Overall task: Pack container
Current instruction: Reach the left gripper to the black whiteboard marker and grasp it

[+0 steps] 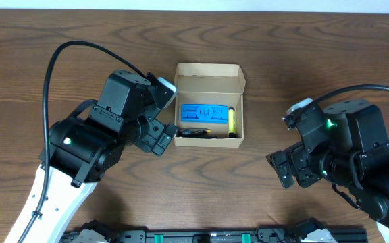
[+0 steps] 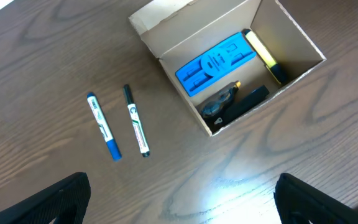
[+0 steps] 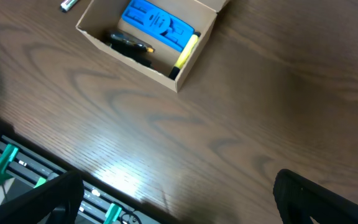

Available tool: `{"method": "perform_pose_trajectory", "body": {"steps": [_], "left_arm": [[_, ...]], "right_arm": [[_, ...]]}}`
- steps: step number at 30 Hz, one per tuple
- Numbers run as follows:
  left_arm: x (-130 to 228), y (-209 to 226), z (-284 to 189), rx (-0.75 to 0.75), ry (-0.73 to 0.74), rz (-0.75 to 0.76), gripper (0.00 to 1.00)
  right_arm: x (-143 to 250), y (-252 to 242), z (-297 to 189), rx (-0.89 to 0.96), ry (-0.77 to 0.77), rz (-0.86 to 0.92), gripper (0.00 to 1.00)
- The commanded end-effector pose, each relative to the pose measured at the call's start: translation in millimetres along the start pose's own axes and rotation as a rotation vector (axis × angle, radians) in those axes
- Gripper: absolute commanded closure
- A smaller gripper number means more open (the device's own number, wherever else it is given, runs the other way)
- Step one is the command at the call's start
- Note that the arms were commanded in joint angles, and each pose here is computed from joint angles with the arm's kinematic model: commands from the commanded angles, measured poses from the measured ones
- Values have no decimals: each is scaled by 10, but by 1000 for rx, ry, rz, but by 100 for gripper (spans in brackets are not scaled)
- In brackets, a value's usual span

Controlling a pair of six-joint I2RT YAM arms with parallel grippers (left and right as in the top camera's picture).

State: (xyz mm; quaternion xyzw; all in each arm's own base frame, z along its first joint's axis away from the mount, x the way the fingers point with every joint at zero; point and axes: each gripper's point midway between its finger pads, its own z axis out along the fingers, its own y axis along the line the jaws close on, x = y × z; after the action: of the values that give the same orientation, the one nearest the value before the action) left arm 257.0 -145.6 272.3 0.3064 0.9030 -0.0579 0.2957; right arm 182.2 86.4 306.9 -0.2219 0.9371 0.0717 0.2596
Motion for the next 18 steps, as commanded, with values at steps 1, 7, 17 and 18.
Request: {"method": "perform_pose_trajectory", "body": {"steps": [1,7,17,18], "left_arm": [[-3,32,-9,-14,0,3,5],[-32,190,6,-102,-2,1,5],[193,930,328,-201,125,-188,5],[224,965,395,-187,146,-190,5]], "right_arm": [[-21,-21,-33,7,-13,27,1],[-20,-21,-33,7,-12,27,1],[-21,-21,-33,7,-13,27,1],[-20,-21,-33,7,-12,27,1]]}}
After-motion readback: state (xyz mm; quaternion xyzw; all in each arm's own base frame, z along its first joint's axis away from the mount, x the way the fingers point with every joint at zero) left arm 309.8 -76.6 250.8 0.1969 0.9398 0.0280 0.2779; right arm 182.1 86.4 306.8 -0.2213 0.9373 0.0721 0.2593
